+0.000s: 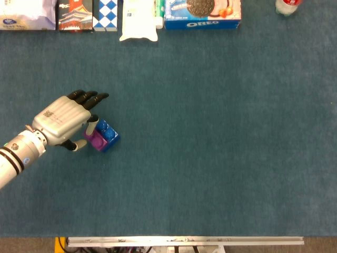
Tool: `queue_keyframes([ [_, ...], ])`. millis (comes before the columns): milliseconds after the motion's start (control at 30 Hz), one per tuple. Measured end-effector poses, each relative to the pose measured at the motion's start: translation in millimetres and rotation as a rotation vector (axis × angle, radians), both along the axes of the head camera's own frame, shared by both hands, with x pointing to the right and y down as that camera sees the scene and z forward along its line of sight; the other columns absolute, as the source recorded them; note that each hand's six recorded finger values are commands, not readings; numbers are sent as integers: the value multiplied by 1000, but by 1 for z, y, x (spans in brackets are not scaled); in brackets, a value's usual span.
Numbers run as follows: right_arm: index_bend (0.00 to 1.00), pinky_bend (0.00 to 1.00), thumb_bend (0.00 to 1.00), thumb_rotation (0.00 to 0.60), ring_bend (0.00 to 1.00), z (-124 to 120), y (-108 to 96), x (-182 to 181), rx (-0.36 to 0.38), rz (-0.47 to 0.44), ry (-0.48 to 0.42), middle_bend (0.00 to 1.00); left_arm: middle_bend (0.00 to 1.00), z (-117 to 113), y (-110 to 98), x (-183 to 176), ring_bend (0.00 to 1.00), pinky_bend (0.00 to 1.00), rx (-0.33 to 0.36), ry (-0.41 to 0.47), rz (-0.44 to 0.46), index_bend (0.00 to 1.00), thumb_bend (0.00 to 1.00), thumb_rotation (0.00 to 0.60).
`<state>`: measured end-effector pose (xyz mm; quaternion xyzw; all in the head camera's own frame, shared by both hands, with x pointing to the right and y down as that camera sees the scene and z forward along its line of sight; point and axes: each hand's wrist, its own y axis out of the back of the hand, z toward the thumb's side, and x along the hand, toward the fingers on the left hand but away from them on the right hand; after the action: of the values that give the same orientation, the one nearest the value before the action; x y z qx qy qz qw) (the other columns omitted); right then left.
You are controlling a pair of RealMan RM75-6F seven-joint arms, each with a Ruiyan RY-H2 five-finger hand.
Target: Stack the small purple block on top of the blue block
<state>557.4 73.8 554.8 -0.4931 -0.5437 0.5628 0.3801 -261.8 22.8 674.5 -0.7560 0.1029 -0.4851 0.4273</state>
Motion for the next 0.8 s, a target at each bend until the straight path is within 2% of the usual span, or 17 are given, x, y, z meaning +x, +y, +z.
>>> queue_keyframes([
  [200, 370, 156, 550, 600, 208, 0, 0, 0, -2, 1, 0, 324, 0, 1, -4, -3, 0, 96, 44, -2, 14, 391, 285, 600],
  [433, 370, 156, 551, 600, 208, 0, -1, 1, -3, 3, 1, 324, 0, 4, -5, -4, 0, 96, 73, 20, 19, 384, 285, 600],
  [800, 370, 156, 550, 600, 208, -1, 0, 1, 2, 4, -3, 324, 0, 3, 7, -7, 0, 96, 95, 86, 1, 385, 285, 600],
])
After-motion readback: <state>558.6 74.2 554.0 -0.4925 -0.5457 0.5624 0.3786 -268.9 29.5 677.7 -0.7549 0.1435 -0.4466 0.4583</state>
